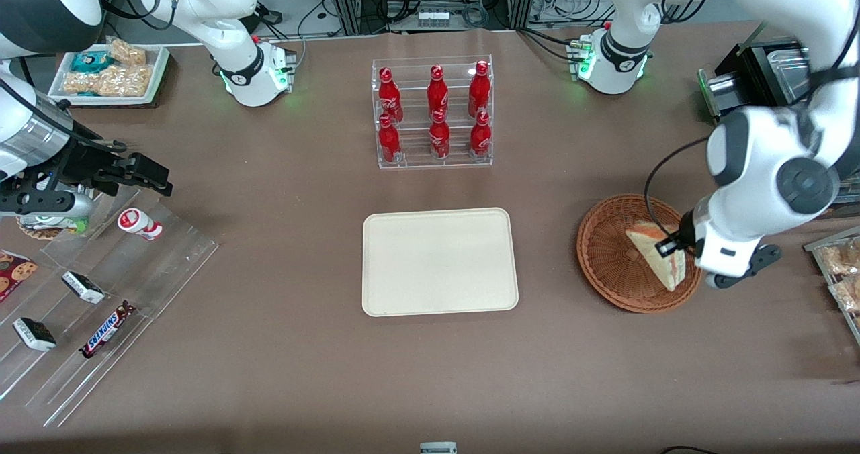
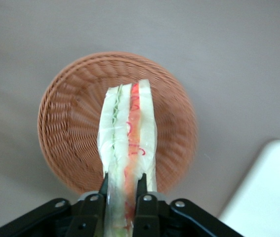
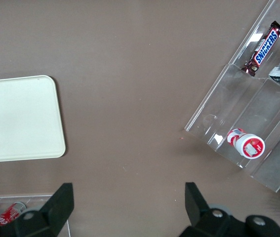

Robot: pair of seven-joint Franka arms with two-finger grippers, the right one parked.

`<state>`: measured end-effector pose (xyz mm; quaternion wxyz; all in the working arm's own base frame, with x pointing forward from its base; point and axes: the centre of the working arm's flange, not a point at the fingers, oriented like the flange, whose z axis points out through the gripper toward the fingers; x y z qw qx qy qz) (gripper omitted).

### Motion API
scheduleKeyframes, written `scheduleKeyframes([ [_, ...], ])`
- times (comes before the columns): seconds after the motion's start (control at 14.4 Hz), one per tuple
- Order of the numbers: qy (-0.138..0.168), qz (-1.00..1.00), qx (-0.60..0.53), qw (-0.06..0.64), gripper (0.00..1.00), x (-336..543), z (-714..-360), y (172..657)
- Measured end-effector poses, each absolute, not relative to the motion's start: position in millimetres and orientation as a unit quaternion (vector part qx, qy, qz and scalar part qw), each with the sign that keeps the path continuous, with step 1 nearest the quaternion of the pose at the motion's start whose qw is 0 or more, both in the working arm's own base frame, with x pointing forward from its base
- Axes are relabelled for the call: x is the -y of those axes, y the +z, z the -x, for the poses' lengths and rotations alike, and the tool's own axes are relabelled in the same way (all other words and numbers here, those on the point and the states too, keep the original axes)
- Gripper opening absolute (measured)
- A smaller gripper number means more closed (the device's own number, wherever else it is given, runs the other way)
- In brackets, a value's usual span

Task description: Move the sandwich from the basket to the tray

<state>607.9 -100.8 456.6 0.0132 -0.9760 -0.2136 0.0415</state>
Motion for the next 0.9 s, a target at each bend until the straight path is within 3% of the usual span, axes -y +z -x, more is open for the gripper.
scheduleKeyframes([
  [0.07, 0.037, 0.978, 0.204, 0.007, 0.15, 138.7, -602.6, 478.7],
  [0.21, 0.032, 0.986, 0.164, 0.009, 0.15, 232.4, -582.3, 478.2],
  [0.56, 0.003, 0.997, 0.071, 0.02, 0.14, 420.1, -537.6, 380.9],
  [0.9, -0.02, 0.999, 0.039, -0.009, 0.14, 465.7, -543.1, 312.8],
])
